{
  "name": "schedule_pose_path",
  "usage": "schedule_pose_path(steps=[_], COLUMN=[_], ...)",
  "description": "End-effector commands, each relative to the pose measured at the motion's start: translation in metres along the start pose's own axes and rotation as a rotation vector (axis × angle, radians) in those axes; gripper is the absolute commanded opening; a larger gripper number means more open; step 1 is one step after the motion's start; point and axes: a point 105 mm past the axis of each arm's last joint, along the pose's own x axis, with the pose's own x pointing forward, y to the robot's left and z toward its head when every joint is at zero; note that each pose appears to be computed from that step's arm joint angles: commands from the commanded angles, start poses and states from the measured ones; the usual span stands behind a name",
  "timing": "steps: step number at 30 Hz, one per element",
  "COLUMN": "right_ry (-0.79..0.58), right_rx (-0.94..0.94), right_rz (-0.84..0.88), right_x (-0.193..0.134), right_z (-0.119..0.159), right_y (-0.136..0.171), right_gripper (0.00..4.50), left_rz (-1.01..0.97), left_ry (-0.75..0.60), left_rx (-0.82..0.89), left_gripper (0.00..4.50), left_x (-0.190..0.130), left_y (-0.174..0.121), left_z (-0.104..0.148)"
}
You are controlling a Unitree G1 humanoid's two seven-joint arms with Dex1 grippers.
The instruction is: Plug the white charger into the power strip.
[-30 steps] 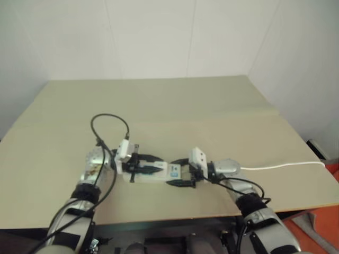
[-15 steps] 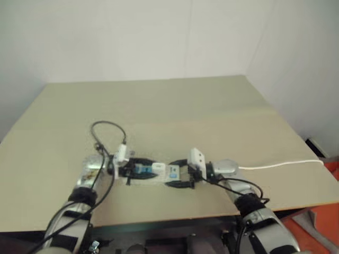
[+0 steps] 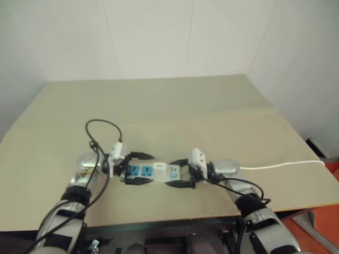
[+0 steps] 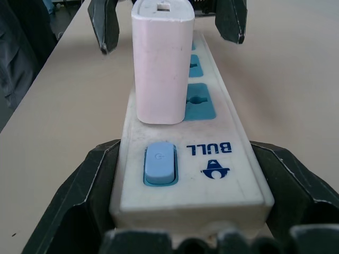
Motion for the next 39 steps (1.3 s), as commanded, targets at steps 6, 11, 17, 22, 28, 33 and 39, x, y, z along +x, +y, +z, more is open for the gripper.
schedule_pose_path(steps=[6,11,17,22,28,33,39], right_ry=[-0.039,-0.093,-0.085,0.04,0.147,0.189,0.191], right_rx=[-0.026,-0.091,-0.177,-0.262,-0.259,-0.241,-0.24], right_rz=[-0.001,0.0,-0.048,-0.089,-0.109,-0.109,-0.106], right_x=[0.001,-0.012,-0.045,-0.091,-0.142,-0.157,-0.156], right_z=[0.013,0.028,0.048,0.055,0.064,0.065,0.066], right_y=[-0.003,-0.002,0.001,0.008,0.019,0.028,0.032], right_gripper=[4.13,4.48,4.48,4.48,4.48,4.48,4.48], left_rz=[0.221,0.276,0.339,0.373,0.345,0.386,0.376], left_ry=[-0.085,-0.093,-0.106,0.017,0.071,0.067,0.052], left_rx=[0.137,0.146,0.161,0.136,0.129,0.123,0.127], left_gripper=[4.5,4.5,4.5,4.5,4.5,4.5,4.5], left_x=[-0.053,-0.066,-0.073,-0.089,-0.101,-0.103,-0.098], left_y=[0.029,0.025,0.015,0.001,-0.029,-0.033,-0.036], left_z=[0.06,0.063,0.067,0.055,0.053,0.053,0.053])
